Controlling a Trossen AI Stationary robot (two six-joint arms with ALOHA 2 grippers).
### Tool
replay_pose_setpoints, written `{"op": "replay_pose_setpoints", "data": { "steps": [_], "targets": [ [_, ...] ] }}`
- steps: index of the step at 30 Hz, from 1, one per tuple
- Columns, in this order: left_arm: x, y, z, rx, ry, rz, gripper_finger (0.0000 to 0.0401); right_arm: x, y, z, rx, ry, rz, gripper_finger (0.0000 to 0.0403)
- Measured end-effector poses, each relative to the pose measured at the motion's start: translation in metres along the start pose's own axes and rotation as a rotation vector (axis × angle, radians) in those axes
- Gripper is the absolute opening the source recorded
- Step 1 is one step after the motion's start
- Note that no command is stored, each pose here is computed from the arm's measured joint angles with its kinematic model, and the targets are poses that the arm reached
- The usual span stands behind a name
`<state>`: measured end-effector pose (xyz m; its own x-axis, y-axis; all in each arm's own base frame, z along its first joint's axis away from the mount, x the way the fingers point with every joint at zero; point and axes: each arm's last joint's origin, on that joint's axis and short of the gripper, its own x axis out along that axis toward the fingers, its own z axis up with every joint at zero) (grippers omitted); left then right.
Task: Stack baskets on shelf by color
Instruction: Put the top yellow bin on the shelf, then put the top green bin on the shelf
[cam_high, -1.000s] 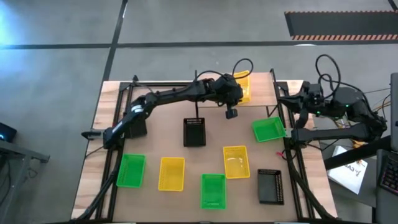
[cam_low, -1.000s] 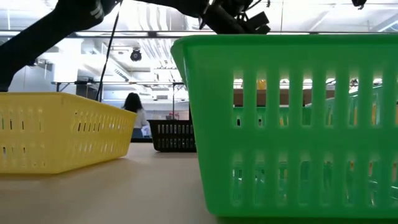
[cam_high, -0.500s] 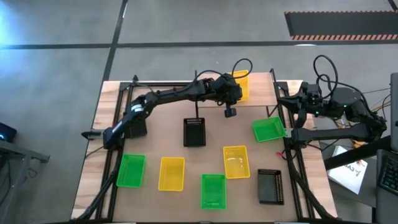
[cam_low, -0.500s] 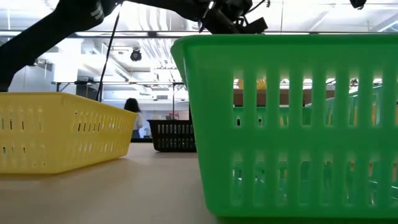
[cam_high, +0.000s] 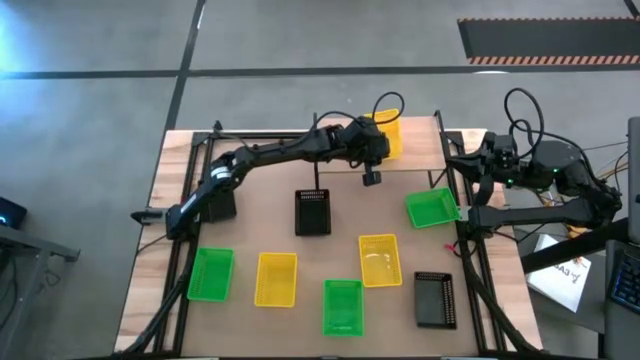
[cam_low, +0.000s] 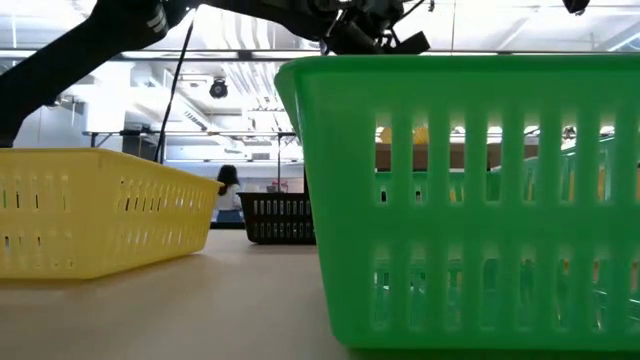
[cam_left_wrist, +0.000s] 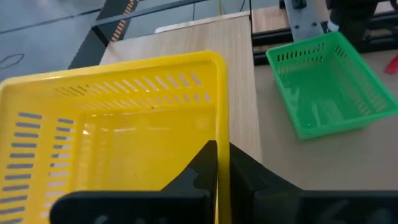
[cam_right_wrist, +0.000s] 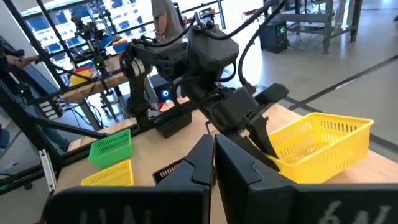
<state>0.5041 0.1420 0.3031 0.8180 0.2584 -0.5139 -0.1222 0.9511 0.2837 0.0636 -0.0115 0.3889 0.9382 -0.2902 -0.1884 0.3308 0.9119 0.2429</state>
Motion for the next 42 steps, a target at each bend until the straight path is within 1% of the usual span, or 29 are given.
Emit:
{"op": "replay_pose_setpoints", "data": {
  "steps": [3,8,12,21,28,33,37,39,42],
  "targets": [
    [0.005,-0.001,-0.006,0.000,0.004,0.000,0.0014,0.000,0.000,0.000,0.000,0.000,0.001,0.0009],
    [0.008,-0.002,-0.010,0.000,0.012,-0.002,0.0048,0.000,0.000,0.000,0.000,0.000,0.001,0.0009],
    [0.008,-0.001,-0.007,-0.001,-0.020,0.009,0.0072,0.000,0.000,0.000,0.000,0.000,0.001,0.0009],
    [0.007,0.001,0.000,-0.002,-0.079,0.027,0.0110,0.000,0.000,0.000,-0.002,0.000,0.001,0.0009],
    [0.004,0.001,0.002,-0.003,-0.085,0.029,0.0135,0.000,0.000,0.000,-0.003,0.001,0.001,0.0009],
    [-0.017,0.000,0.019,0.001,-0.137,0.034,0.0144,0.000,0.000,0.000,-0.005,0.001,0.001,0.0009],
    [-0.043,-0.001,0.036,0.004,-0.186,0.035,0.0144,0.000,0.000,0.000,-0.011,0.003,0.000,0.0009],
    [-0.059,-0.004,0.044,0.003,-0.199,0.028,0.0144,0.000,0.000,0.000,0.011,0.005,-0.001,0.0009],
    [-0.088,-0.007,0.054,-0.054,-0.190,0.003,0.0144,0.003,0.000,-0.002,0.098,0.015,-0.003,0.0009]
  ]
}}
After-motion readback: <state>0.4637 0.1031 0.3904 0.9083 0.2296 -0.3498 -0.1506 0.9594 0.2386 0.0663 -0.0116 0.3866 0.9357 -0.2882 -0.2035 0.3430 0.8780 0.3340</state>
